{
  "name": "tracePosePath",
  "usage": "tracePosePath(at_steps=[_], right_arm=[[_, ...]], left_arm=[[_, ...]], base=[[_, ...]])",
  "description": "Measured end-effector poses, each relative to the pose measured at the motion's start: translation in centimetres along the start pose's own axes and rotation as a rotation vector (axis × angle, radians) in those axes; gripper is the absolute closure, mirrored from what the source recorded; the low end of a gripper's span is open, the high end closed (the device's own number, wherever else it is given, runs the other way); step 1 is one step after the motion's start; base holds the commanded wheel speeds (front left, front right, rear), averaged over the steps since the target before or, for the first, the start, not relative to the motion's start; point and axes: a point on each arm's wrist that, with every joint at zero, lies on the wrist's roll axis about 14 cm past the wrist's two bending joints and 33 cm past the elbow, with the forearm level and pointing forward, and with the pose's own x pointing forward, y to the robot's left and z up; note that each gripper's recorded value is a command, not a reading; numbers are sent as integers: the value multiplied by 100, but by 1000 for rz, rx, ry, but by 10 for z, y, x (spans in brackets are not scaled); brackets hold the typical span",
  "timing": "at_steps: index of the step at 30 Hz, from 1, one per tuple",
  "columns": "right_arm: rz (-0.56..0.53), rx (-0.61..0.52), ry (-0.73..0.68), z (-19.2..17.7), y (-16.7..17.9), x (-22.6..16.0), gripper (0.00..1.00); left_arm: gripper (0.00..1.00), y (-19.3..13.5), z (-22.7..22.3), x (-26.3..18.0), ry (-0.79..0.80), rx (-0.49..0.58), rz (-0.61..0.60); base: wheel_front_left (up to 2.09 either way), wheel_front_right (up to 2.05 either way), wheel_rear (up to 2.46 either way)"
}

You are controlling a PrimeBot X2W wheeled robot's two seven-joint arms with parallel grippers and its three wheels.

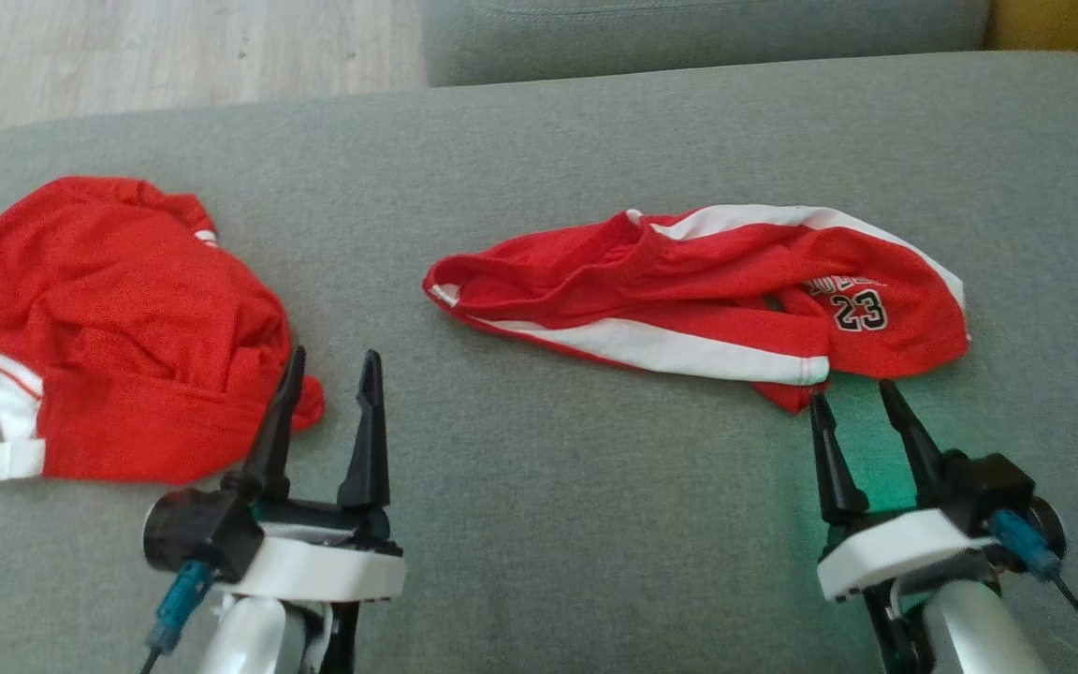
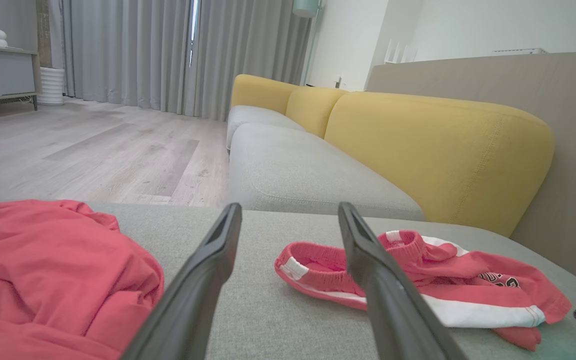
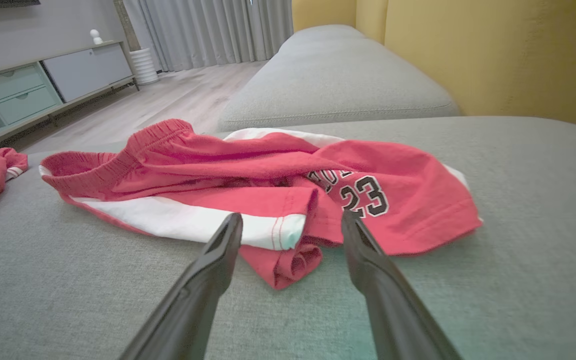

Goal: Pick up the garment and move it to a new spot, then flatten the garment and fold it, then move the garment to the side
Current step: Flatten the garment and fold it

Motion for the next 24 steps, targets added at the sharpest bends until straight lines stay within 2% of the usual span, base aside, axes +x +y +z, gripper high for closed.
tracePosePath(at_steps=[7,21,22,24], right_arm=[[54,21,63,-15,16,25,0],[58,70,114,-29,20,44,0],[60,70,116,-29,20,44,22],[61,74,118,-30,21,43,100]], left_arm=[[0,9,-6,-5,19,1,30],[0,20,-8,-3,25,6,58],[0,20,-8,-3,26,6,58],[0,19,-8,-3,25,6,56]], base=[[0,0,0],[0,0,0],[0,0,0],[0,0,0]])
